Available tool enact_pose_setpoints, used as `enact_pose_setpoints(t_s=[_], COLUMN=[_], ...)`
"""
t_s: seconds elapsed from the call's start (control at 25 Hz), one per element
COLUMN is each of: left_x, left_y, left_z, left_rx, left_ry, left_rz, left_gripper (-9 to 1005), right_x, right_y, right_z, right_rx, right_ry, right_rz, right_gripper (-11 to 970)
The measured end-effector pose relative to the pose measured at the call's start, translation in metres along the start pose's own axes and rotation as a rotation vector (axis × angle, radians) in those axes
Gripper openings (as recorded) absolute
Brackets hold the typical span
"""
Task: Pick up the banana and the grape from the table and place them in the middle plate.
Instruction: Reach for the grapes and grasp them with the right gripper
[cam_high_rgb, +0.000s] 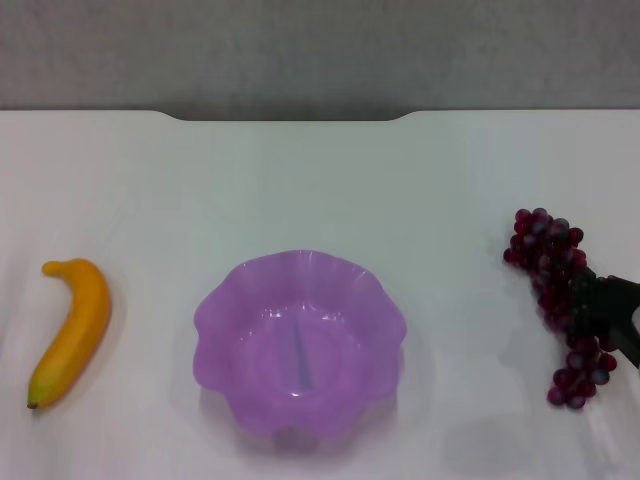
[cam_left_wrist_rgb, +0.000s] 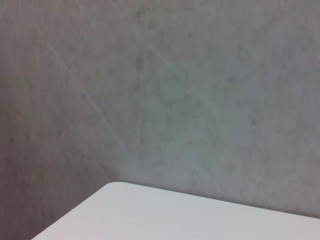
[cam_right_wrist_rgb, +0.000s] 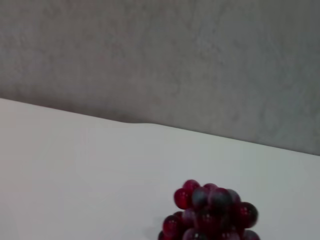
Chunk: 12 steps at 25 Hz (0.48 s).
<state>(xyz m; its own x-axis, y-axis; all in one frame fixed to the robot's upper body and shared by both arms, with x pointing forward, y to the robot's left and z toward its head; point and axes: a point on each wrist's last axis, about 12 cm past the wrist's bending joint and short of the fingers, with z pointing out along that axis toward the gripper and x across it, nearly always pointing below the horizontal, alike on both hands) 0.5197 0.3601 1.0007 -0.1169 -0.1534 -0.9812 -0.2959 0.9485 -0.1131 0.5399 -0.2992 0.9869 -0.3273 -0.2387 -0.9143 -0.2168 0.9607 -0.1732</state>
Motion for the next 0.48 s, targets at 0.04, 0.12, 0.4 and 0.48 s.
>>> enact_pose_setpoints(t_s=[0.04,0.12,0.4,0.48], left_x=[0.0,0.0,-0.001,-0.001], left_y=[0.0,0.0,0.0,0.0], left_z=[0.0,0.0,0.001,0.001], left_rx=[0.0,0.0,0.002,0.002], left_ry=[0.0,-0.001,-0.002,-0.001], left_rz=[0.0,0.0,0.002,0.002], left_gripper=[861,861,862,862], right_x=[-0.001,-0.002,-0.002,0.0], right_y=[0.001,0.003,0.012,0.013], right_z=[0.001,0.004,0.011,0.011], right_rx=[-0.003,-0.007,-0.037,-0.045], right_ry=[0.001,0.018,0.096,0.117], right_rz=[0.0,0.006,-0.002,-0.01], right_gripper=[16,58,295,360])
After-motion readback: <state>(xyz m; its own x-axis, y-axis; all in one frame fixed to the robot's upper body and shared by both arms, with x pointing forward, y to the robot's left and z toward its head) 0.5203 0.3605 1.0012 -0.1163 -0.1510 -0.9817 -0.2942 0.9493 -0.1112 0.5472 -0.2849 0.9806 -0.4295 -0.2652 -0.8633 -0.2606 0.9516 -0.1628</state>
